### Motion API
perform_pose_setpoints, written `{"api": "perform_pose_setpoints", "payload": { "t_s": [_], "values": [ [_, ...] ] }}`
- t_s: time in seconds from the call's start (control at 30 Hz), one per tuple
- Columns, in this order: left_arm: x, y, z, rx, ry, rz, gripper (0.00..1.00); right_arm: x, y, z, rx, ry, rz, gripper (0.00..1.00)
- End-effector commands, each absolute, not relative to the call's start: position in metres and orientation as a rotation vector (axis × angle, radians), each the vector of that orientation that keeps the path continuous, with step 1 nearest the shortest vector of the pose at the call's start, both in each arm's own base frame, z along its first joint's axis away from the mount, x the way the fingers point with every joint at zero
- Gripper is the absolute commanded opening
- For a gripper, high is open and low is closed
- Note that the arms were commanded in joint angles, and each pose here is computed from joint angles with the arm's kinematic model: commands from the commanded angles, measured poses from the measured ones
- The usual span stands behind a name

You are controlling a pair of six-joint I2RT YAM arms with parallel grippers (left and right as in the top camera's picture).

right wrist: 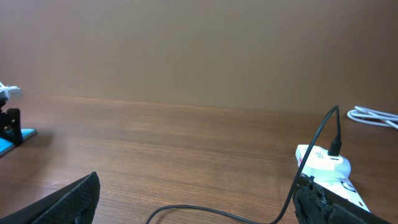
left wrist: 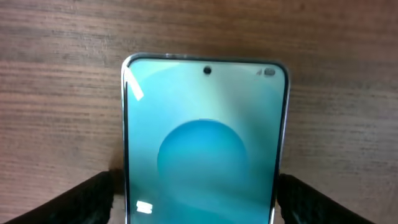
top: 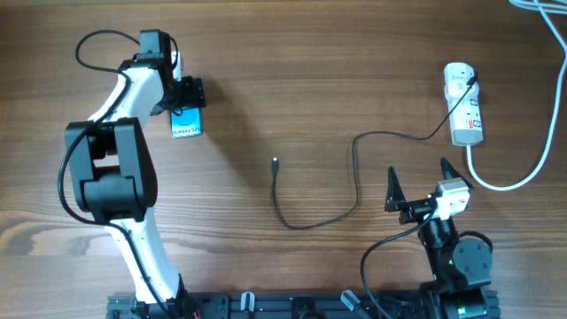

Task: Plug charger to phone and switch on socket
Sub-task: 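Grasp the phone's top edge with the left gripper and lift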

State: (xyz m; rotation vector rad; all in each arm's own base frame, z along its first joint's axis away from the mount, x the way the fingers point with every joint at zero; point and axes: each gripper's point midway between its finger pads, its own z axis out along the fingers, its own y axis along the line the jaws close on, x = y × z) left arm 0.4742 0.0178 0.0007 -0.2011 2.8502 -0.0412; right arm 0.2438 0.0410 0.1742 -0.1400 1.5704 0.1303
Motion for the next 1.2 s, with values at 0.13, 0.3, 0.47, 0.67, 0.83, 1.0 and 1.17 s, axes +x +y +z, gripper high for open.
{"api": "perform_pose_setpoints", "payload": {
  "t_s": [0.13, 0.3, 0.47, 0.67, 0.83, 1.0, 1.17],
  "values": [
    [0.439, 0.004, -0.022, -0.205, 2.989, -0.130, 0.82, 0.244, 0.039, 0.177, -0.138, 1.558, 0.110, 1.00],
    [0.430, -0.016, -0.023, -0.162, 3.032, -0.172, 0.80, 0.244, 0.039, 0.177, -0.139, 1.557, 0.110, 1.00],
    [0.416, -0.049, -0.024, -0.046, 3.084, -0.174, 0.80, 0.244, 0.039, 0.177, -0.138, 1.558, 0.110, 1.00],
    [0.384, -0.090, -0.024, -0.058, 3.197, -0.157, 0.80, 0.244, 0.039, 0.177, -0.139, 1.557, 0.110, 1.00],
    [0.356, -0.112, -0.022, -0.165, 3.287, -0.108, 0.84, 0.244, 0.039, 0.177, -0.139, 1.557, 0.110, 1.00],
    [0.347, -0.132, -0.022, -0.147, 3.300, -0.089, 0.97, 0.244, 0.039, 0.177, -0.139, 1.557, 0.110, 1.00],
    [0.355, -0.135, -0.023, -0.174, 3.268, -0.105, 1.00, 0.244, 0.039, 0.177, -0.139, 1.557, 0.110, 1.00]
  ]
}}
